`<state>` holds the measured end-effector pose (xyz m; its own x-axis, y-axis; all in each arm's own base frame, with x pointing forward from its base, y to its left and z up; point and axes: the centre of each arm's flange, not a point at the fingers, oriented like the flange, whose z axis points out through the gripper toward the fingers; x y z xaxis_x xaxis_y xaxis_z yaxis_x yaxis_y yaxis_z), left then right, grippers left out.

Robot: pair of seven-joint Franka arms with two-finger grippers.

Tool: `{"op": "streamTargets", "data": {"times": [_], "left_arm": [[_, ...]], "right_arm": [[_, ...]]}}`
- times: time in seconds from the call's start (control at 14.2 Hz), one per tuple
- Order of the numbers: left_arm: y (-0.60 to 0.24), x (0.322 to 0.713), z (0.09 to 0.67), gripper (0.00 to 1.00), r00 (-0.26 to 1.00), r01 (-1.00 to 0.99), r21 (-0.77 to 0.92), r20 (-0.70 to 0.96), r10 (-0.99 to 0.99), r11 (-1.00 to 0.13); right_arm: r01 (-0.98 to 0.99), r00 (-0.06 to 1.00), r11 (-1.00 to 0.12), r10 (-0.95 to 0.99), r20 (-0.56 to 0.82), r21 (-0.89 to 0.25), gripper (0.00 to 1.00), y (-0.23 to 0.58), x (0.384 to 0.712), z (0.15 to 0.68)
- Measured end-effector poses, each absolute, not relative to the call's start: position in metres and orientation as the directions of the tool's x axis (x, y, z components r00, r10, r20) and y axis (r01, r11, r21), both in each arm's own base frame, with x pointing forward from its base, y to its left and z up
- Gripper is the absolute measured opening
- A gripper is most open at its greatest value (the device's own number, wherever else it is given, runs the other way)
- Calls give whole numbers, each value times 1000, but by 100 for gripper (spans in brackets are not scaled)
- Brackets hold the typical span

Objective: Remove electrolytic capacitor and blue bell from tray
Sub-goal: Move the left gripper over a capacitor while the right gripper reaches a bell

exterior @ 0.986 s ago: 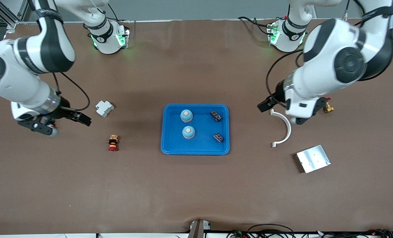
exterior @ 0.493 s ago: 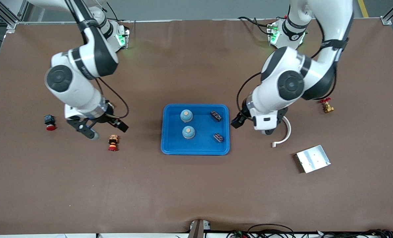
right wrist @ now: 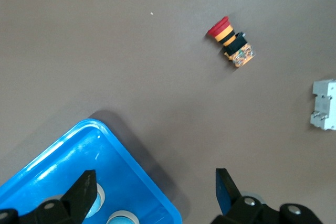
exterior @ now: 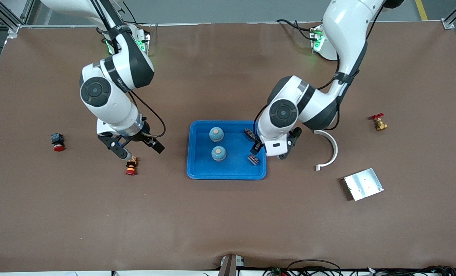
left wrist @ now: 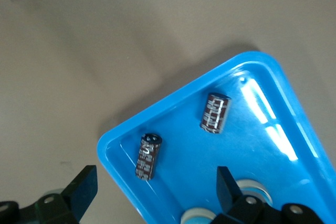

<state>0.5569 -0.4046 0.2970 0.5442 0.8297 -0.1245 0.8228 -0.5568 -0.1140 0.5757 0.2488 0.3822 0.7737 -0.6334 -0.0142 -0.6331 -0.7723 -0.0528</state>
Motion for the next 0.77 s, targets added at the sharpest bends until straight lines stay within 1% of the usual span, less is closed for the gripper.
{"op": "streamTargets", "data": {"times": [0.35, 0.77], "left_arm": [[-417, 545, 259, 100, 561, 801, -165, -126, 818, -575], [-433, 534, 232, 100, 589, 782, -165, -118, 799, -601]], "right_arm": [[-633, 774, -773, -633, -24, -41, 100, 271, 570, 368], [-644, 765, -764, -644, -31, -34, 100, 297, 565, 358]]}}
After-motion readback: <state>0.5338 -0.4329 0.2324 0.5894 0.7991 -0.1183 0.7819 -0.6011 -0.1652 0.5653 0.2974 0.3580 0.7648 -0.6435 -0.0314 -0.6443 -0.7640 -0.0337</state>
